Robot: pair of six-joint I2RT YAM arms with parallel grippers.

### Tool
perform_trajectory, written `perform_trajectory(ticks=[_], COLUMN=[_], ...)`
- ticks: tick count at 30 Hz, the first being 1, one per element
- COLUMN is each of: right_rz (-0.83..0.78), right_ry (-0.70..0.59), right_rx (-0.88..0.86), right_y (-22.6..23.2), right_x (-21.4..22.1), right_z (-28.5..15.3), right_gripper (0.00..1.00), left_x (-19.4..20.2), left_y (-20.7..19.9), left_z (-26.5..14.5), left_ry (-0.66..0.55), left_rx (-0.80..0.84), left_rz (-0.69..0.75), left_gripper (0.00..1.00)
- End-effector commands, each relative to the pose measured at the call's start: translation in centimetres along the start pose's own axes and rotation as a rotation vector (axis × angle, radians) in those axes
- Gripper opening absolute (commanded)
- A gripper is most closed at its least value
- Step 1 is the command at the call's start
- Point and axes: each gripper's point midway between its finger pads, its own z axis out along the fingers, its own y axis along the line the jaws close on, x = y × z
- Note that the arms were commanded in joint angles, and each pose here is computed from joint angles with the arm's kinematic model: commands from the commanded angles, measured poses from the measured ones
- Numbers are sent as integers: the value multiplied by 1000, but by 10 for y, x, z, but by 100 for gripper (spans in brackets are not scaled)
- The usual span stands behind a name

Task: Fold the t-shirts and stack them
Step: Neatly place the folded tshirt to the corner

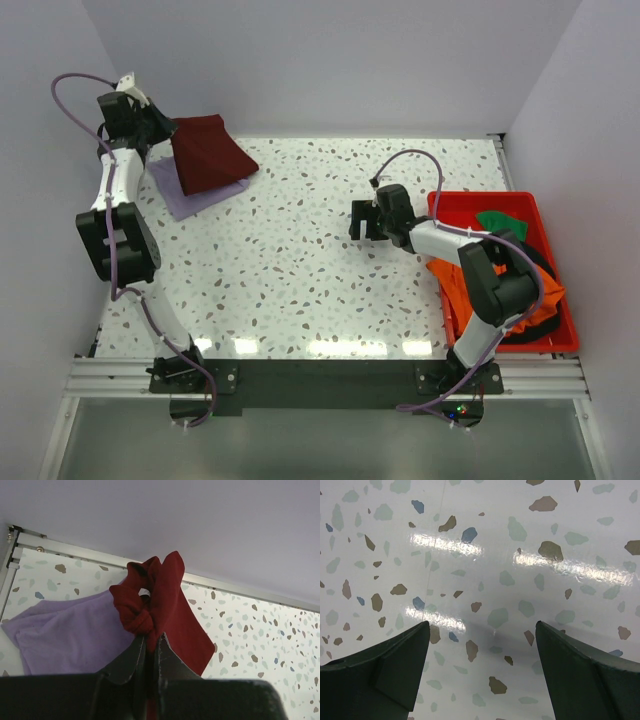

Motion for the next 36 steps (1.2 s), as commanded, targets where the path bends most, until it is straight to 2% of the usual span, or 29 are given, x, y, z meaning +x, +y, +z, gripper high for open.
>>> perform_trajectory(ticks=[1,20,28,33,34,35,36], right_rz=[5,6,6,6,6,3,5], right_ry=[-72,-66,-64,-64,-64,-70,-71], right_rx=[-49,-60,-72,-75,-77,-79,-76], right_y=[10,12,15,15,15,16,15], right_x=[-22,-21,-21,-20,-20,-22,-21], right_z=[-9,-5,-6,-9,-9,-12,-12], right_gripper=[89,89,89,89,89,89,90], left_x=[-58,-58,-35,-22,-20,-15,-15], left_y=[-20,16,35,61,67,73,82], left_z=[-34,-52,-50,-44,-43,-43,-42], left_ry=[-153,-172,-145,-115,-107,-85,-87], left_rx=[51,20,-17,-103,-126,-154,-193], left_rz=[27,-31,-75,-97,-92,-95,-94], left_gripper=[0,0,0,0,4,15,44])
